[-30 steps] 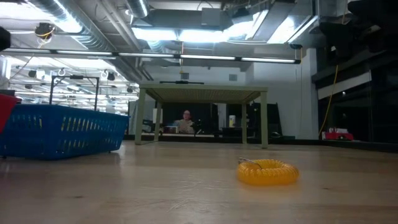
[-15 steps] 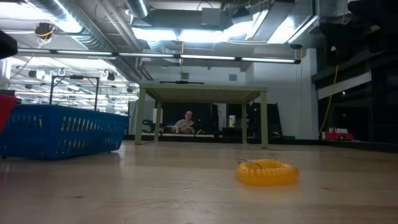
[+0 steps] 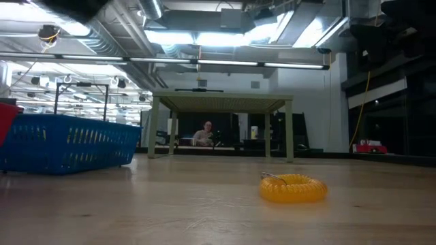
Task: Pick & Place Office Desk Supplies
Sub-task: Put the yellow spiral band into the red bin
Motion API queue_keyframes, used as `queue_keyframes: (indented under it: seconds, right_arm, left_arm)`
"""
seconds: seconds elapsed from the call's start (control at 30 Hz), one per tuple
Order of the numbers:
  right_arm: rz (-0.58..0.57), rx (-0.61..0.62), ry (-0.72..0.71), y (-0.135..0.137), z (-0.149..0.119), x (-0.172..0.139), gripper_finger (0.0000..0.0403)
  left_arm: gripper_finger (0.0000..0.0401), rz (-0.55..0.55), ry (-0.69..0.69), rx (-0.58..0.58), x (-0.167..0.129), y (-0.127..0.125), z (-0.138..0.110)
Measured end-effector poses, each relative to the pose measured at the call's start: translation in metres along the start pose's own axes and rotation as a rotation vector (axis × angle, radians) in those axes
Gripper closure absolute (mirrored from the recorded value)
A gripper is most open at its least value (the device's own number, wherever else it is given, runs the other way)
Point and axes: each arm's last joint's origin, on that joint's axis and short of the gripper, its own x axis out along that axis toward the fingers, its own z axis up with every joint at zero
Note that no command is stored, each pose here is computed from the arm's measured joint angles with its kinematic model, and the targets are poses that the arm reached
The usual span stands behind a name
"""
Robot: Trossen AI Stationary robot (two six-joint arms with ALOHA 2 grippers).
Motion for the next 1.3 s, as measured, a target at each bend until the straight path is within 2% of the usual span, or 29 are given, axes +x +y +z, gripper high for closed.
queue_keyframes:
  seconds: [0.17,0.43,0.57,0.67,0.87,0.93,1.03,1.13,1.3]
  right_arm:
    - [0.0,0.004,0.0,0.0,0.0,0.0,0.0167]
    - [-0.005,0.006,0.005,0.0,0.0,0.0,0.0167]
    - [-0.009,0.003,0.013,0.0,-0.001,0.0,0.0167]
    - [-0.011,-0.003,0.017,0.0,-0.002,0.0,0.0167]
    - [-0.027,0.004,0.017,-0.001,-0.002,0.0,0.0167]
    - [-0.006,0.007,0.016,0.0,-0.002,0.0,0.0167]
    - [0.029,0.009,0.011,0.001,-0.001,0.0,0.0167]
    - [0.135,0.002,-0.02,0.004,0.002,0.0,0.0167]
    - [0.579,0.0,-0.108,0.016,0.012,-0.005,0.0167]
  left_arm:
    - [0.0251,0.073,0.019,0.055,0.024,0.04,0.012]
    - [0.0256,-0.049,-0.088,0.049,0.087,0.097,0.028]
    - [0.0256,-0.066,-0.017,0.009,0.116,0.118,0.016]
    - [0.0256,-0.088,0.036,-0.01,0.139,0.125,0.01]
    - [0.0256,-0.164,0.039,0.015,0.173,0.122,0.017]
    - [0.0256,-0.208,0.018,0.018,0.178,0.12,0.024]
    - [0.0256,-0.217,0.009,0.039,0.182,0.119,0.031]
    - [0.0256,-0.217,0.015,0.04,0.183,0.119,0.033]
    - [0.0256,-0.215,0.001,0.032,0.183,0.121,0.036]
